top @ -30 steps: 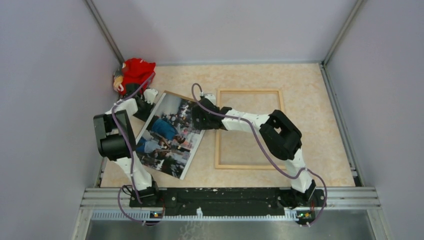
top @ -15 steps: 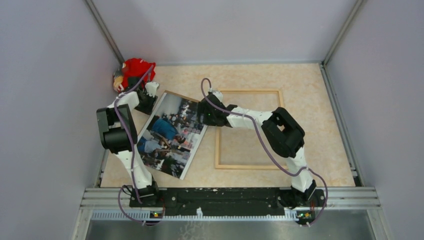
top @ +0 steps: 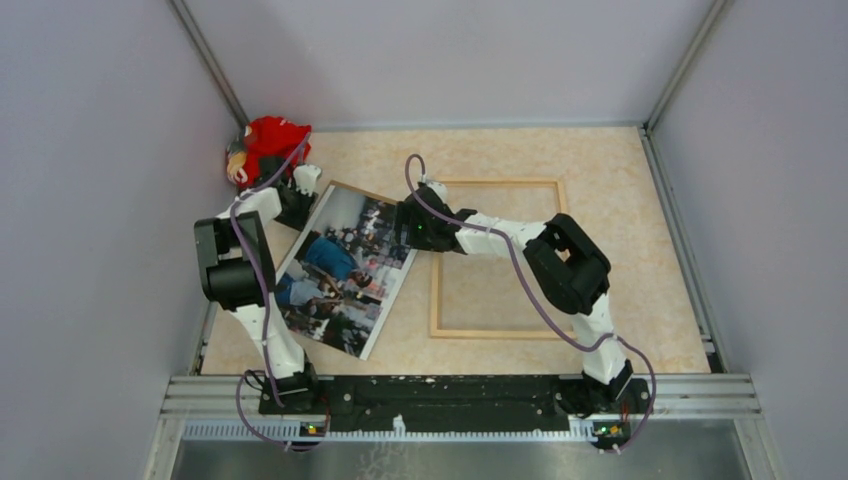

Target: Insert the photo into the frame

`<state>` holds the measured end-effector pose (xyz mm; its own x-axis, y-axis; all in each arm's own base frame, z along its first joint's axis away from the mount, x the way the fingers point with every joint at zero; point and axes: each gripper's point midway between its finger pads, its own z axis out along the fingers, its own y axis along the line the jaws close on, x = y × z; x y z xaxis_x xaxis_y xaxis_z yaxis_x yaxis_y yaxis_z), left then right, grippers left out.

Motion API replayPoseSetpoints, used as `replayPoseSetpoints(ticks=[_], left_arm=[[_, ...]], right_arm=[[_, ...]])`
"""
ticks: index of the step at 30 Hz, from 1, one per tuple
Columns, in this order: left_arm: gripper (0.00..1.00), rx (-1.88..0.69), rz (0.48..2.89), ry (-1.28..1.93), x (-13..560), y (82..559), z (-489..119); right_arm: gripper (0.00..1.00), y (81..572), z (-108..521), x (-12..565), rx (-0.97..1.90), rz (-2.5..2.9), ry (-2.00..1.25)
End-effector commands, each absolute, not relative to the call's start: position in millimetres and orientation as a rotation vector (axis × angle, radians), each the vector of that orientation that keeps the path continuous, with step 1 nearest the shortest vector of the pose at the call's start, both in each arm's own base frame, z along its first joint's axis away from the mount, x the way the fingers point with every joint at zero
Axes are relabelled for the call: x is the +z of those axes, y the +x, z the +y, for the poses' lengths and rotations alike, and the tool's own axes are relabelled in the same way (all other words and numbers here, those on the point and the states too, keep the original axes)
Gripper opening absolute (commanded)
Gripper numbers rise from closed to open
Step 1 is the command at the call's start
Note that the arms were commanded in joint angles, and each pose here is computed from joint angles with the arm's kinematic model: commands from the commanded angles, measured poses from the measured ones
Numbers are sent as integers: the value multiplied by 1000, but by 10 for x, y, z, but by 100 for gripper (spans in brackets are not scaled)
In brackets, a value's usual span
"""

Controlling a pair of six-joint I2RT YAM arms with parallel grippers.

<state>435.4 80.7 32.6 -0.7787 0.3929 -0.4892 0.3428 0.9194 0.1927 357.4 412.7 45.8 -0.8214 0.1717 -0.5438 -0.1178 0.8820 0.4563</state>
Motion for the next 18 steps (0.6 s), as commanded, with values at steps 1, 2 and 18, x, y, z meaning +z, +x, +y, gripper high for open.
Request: replayPoseSetpoints(ticks=[1, 2, 18], left_arm=[[50, 38, 2585, 590, 102, 4142, 510], [50, 42, 2592, 594, 77, 4111, 502], [49, 92, 2645, 662, -133, 3864, 509]], right_arm=[[84, 3531, 4151, 332, 658, 2493, 25], [84, 3535, 4176, 323, 665, 2494, 22], [84, 3704, 4496, 1000, 879, 2307, -5]])
